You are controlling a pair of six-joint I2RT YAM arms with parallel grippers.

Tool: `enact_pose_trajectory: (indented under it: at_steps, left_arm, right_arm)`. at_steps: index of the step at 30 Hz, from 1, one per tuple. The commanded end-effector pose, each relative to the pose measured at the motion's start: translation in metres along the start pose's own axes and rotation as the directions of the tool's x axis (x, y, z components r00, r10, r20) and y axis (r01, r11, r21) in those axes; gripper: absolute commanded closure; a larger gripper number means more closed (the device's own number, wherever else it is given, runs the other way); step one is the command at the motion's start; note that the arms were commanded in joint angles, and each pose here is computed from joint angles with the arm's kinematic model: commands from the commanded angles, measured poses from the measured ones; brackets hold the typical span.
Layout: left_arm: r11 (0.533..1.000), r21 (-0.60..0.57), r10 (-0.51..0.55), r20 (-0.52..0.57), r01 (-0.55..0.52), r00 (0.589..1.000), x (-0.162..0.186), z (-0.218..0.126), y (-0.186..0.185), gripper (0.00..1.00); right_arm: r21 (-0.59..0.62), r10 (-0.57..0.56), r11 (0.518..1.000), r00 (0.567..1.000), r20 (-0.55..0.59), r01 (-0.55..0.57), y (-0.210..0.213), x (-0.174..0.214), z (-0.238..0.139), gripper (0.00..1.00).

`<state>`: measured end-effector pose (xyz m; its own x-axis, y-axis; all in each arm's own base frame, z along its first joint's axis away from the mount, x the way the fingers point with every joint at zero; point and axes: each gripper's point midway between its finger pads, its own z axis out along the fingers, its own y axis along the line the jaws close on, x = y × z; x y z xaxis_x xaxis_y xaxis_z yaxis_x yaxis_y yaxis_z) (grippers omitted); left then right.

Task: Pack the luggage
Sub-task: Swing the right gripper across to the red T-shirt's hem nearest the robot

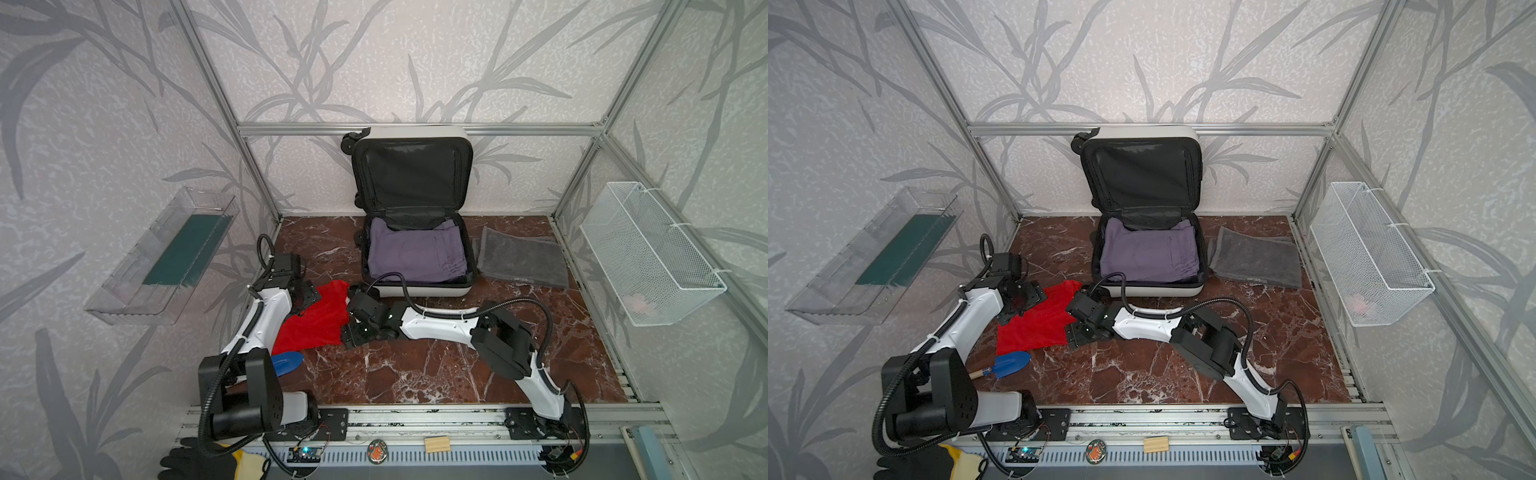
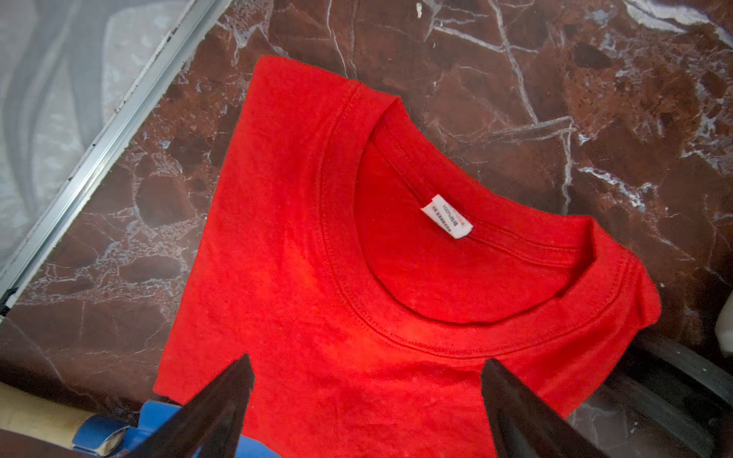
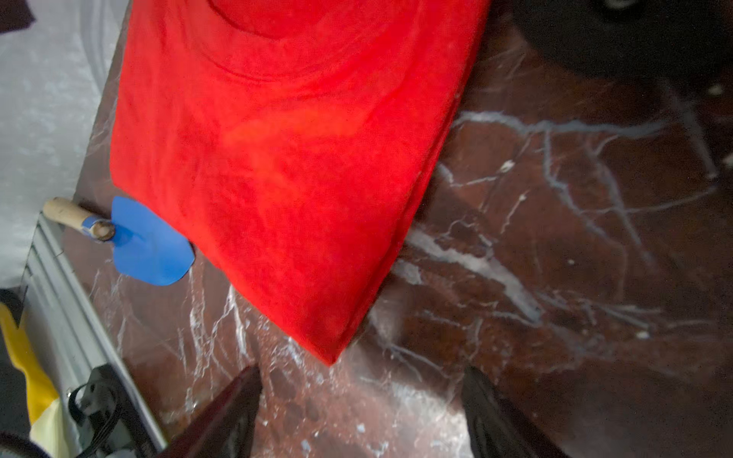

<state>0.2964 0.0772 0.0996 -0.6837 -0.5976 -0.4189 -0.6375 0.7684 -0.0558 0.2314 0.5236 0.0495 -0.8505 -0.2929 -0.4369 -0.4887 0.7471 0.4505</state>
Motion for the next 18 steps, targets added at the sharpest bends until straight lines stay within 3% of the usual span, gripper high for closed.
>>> enact_pose_trajectory:
  at_steps: [1, 13, 15, 18]
  left_arm:
    - [1.000, -0.006, 0.007, 0.018, -0.006, 1.000, -0.007, -0.012, 0.003, 0.08]
    - [0.999, 0.032, -0.028, 0.029, 0.027, 0.999, -0.012, -0.015, -0.003, 0.08]
    - [0.999, 0.040, -0.034, 0.030, 0.033, 0.999, -0.012, -0.015, -0.004, 0.08]
    - [0.998, 0.048, -0.037, 0.030, 0.035, 0.999, -0.012, -0.016, -0.005, 0.08]
  right_arm:
    - [0.026, 0.017, 0.999, 0.998, 0.063, -0.019, 0.001, -0.020, 0.007, 0.23]
    - [0.060, 0.015, 0.998, 0.998, 0.055, -0.019, -0.002, -0.031, 0.037, 0.30]
    - [0.056, 0.017, 0.998, 0.999, 0.049, -0.020, -0.002, -0.030, 0.041, 0.34]
    - [0.052, 0.016, 0.998, 0.999, 0.043, -0.019, -0.002, -0.030, 0.044, 0.48]
